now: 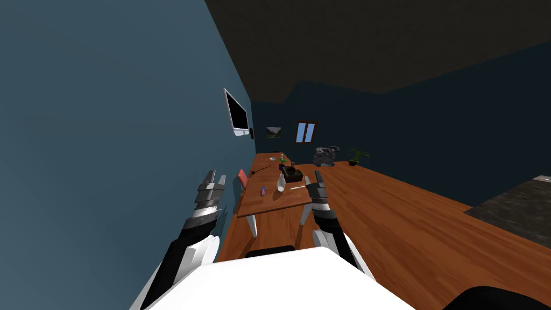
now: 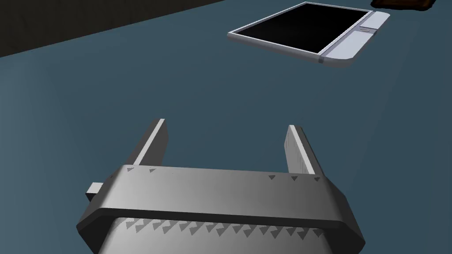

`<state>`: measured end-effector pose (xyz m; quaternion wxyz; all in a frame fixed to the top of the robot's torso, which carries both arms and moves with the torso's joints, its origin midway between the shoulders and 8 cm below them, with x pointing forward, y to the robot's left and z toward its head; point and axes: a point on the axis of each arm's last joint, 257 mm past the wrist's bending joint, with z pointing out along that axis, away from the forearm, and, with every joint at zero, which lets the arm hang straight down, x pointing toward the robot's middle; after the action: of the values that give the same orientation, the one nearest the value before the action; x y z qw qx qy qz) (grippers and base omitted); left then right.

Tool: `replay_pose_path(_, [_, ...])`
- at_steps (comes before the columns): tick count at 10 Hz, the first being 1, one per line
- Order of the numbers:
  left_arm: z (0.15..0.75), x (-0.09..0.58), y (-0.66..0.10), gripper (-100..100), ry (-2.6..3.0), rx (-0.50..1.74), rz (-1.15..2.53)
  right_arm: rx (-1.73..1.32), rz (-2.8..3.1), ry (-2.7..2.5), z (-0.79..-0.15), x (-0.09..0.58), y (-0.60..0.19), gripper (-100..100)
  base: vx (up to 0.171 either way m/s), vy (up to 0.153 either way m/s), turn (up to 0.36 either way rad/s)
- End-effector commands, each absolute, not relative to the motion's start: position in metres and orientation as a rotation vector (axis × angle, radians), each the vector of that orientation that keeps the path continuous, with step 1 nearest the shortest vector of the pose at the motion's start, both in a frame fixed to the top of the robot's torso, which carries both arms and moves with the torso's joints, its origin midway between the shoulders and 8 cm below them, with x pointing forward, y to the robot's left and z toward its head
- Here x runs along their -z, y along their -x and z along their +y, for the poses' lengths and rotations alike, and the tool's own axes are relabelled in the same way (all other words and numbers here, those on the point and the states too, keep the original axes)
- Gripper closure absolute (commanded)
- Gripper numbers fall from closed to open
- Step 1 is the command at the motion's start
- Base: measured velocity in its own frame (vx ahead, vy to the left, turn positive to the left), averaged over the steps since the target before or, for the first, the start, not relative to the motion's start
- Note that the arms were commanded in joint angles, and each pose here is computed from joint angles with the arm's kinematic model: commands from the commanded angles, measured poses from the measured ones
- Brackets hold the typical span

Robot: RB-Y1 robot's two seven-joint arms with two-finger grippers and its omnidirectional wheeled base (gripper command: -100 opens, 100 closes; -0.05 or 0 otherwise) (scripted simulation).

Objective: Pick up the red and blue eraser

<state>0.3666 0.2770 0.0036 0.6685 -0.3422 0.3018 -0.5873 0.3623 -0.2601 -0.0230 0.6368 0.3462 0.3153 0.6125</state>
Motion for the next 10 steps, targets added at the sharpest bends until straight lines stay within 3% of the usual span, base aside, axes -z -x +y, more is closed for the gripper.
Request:
replay_pose_path(1, [0.280,0.007,-0.370,-100,0.771,1.294,0.731,-1.399,0.720,-0.791,-0.260,0.023,-0.362,0,-0.011,0.013,-0.197])
replay_pose_path(4, [0.293,0.032,-0.378,-100,0.797,1.219,0.817,-1.399,0.720,-0.791,-0.260,0.023,-0.362,0,-0.029,0.043,-0.260])
replay_pose_path(10, [0.351,0.118,-0.384,-100,0.939,0.965,1.030,-1.399,0.720,-0.791,-0.260,0.023,-0.362,0,-0.043,0.054,-0.401])
